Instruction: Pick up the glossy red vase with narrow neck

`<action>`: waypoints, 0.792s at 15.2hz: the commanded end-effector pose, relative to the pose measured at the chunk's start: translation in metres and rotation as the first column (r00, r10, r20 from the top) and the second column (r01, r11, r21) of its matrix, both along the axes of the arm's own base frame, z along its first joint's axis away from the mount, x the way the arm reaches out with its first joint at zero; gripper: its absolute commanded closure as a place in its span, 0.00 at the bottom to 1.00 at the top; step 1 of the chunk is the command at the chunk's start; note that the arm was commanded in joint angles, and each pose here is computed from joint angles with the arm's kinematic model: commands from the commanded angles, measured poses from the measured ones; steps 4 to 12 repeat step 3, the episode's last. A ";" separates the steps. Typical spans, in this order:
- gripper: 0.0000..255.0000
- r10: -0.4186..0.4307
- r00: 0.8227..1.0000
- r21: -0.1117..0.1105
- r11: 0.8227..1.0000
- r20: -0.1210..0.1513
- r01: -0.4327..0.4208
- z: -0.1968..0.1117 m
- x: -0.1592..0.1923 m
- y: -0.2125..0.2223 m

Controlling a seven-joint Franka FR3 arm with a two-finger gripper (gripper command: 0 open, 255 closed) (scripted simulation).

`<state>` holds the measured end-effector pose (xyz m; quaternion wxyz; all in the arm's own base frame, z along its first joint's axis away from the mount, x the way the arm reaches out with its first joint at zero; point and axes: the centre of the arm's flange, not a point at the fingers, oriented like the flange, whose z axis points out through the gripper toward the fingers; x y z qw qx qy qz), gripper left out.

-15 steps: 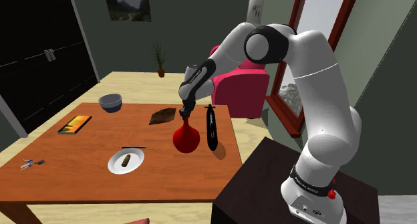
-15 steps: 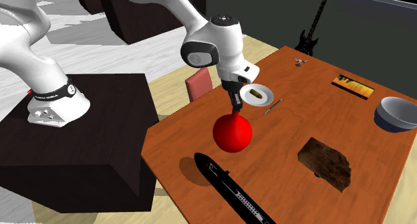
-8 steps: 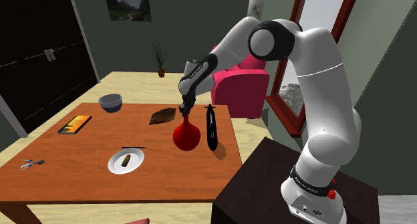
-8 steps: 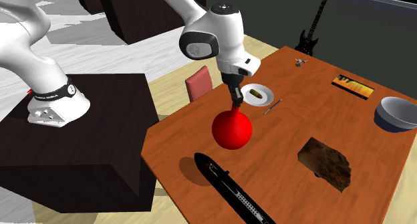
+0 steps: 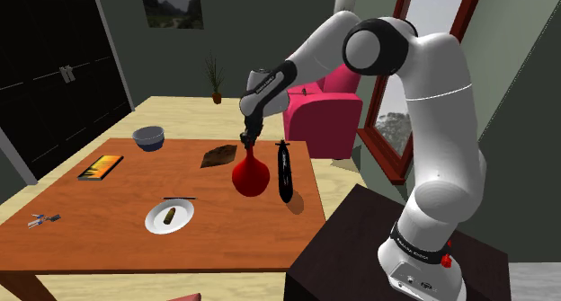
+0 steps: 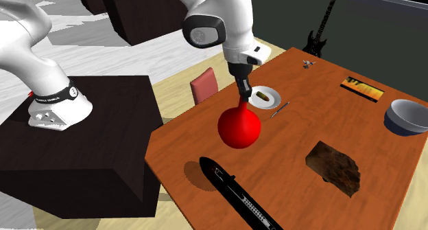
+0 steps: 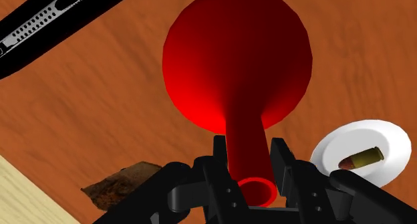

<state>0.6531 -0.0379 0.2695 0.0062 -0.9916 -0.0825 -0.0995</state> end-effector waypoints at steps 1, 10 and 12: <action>1.00 0.000 1.000 0.000 1.000 0.002 0.000 0.011 0.000 -0.001; 1.00 0.000 1.000 0.000 1.000 0.002 0.000 0.012 0.000 -0.001; 1.00 0.000 1.000 0.000 1.000 0.002 0.000 0.012 0.000 -0.001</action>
